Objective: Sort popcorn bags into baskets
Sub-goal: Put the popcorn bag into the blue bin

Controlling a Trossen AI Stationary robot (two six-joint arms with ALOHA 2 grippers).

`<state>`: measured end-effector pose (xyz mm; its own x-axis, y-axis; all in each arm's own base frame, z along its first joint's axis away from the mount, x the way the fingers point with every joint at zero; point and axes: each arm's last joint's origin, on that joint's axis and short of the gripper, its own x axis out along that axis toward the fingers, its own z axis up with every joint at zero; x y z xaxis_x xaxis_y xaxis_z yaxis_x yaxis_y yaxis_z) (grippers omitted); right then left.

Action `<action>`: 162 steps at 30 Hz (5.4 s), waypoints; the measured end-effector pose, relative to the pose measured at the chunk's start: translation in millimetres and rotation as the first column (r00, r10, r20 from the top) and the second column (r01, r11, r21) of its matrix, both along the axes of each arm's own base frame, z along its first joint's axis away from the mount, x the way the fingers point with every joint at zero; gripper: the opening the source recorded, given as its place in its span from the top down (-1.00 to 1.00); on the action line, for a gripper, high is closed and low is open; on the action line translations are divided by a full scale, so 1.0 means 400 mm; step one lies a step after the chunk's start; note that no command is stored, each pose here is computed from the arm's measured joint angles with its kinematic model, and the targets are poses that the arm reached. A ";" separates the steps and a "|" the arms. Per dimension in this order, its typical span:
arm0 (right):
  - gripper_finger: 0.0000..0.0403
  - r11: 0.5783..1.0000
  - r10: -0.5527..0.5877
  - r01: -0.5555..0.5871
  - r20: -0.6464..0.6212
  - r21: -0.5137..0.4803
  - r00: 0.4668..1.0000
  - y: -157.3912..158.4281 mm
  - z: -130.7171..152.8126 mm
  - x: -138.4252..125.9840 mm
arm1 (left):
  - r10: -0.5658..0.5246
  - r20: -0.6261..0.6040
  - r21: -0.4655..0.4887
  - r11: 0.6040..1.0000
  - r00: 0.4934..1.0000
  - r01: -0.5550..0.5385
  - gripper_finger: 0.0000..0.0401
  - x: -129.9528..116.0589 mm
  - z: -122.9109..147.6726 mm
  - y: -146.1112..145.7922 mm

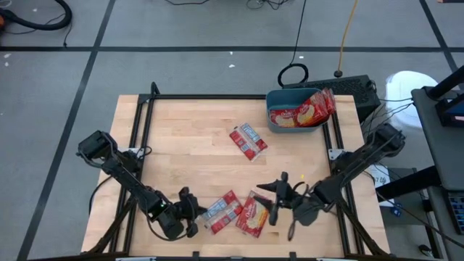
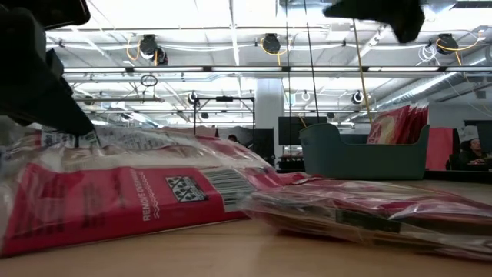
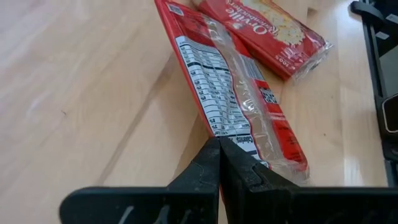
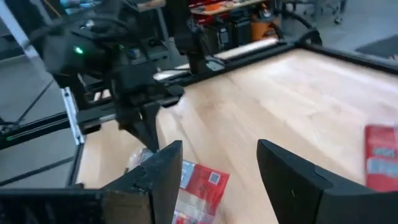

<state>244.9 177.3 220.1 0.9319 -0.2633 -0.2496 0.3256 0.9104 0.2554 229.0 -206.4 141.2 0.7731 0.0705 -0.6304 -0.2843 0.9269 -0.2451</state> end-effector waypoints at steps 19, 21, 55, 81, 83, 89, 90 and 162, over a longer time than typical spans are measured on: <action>-0.34 0.978 0.185 -0.168 -0.154 0.121 0.971 -0.076 -0.188 0.160 | -0.005 0.064 0.015 1.000 0.998 0.004 1.00 0.015 0.013 0.000; -0.39 0.983 0.161 -0.144 -0.167 0.111 0.973 -0.099 -0.198 0.172 | -0.006 0.064 0.017 1.000 0.998 0.005 1.00 0.015 0.013 0.000; 0.46 0.824 0.517 -0.486 -0.038 0.290 0.855 -0.180 -0.285 0.255 | -0.034 0.054 0.124 0.992 0.998 0.027 1.00 0.041 0.014 0.030; 0.96 0.832 0.525 -0.519 0.027 0.198 0.851 -0.185 -0.219 0.254 | 0.002 0.210 0.067 0.998 0.978 -0.017 0.08 0.010 0.163 0.067; 0.96 0.833 0.530 -0.529 0.041 0.160 0.847 -0.188 -0.191 0.251 | 0.008 0.212 0.070 0.997 0.977 -0.023 0.03 -0.003 0.185 0.079; 0.96 0.873 0.483 -0.482 0.000 0.072 0.876 -0.204 -0.105 0.222 | 0.062 0.228 0.133 0.987 0.972 -0.094 0.03 -0.047 0.223 0.104; 0.96 0.880 0.473 -0.471 -0.019 0.058 0.881 -0.207 -0.093 0.215 | 0.072 0.228 0.145 0.984 0.971 -0.106 0.04 -0.052 0.225 0.107; 0.94 -0.244 0.477 -0.408 -0.475 -0.880 0.740 0.000 0.008 -0.019 | -0.313 0.349 0.487 0.866 0.883 0.115 -0.46 0.054 0.125 -0.035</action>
